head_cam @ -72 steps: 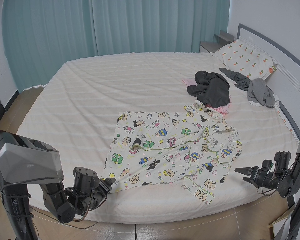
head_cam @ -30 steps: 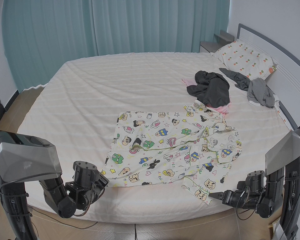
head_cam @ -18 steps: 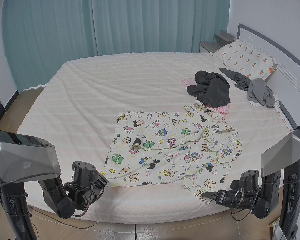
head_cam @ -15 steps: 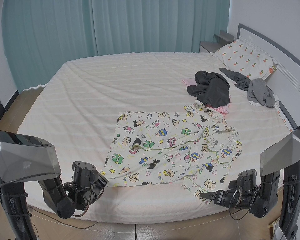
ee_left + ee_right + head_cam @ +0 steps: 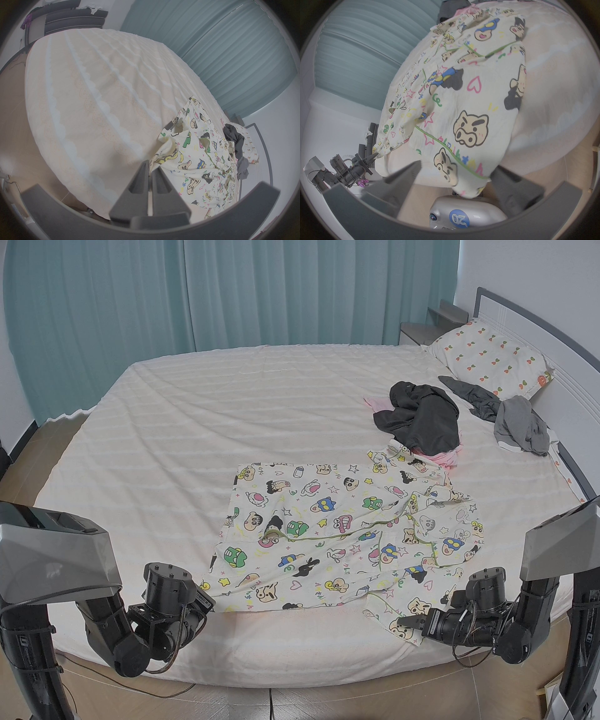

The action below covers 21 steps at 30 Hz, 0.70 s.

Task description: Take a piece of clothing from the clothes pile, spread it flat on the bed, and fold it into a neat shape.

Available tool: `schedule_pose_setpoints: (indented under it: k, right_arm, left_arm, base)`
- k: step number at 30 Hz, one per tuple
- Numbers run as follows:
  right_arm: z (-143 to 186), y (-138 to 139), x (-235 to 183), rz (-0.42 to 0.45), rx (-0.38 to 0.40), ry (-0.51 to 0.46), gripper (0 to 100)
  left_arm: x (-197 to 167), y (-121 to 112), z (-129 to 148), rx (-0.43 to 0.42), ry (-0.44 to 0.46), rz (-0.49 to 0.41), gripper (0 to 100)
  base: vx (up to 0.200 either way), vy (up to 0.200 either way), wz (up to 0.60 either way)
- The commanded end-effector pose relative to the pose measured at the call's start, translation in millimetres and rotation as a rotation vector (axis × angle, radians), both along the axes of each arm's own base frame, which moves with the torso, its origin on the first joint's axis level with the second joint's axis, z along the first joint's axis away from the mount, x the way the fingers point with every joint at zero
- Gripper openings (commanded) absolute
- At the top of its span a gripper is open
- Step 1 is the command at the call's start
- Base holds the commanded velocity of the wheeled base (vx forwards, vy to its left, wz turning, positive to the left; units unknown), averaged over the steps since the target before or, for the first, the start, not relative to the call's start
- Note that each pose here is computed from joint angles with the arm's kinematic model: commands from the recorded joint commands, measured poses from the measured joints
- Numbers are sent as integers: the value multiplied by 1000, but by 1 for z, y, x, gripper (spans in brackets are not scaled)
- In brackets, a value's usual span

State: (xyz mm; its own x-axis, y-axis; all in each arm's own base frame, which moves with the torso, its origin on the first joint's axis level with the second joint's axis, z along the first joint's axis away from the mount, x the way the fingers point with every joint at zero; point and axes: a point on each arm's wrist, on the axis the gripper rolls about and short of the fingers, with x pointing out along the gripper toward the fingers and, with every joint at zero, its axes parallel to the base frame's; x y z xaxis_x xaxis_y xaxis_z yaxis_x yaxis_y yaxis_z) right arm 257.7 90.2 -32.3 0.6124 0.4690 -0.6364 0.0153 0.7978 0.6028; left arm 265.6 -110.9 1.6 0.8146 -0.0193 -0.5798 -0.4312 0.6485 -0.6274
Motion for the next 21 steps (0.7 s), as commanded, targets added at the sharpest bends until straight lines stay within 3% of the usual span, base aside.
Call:
schedule_pose_setpoints:
  k: [1,15,21]
  right_arm:
    - [3,-2,-3,-2,0,1,0]
    - [9,-18,-23,-35,-27,37,0]
    - [11,-34,-36,-48,-61,56,0]
  left_arm:
    - [0,0,0,1,-1,1,0]
    - [-2,1,-3,10,16,0,0]
    - [-13,5,-5,79,43,-45,0]
  base:
    - [0,0,0]
    - [0,0,0]
    - [0,0,0]
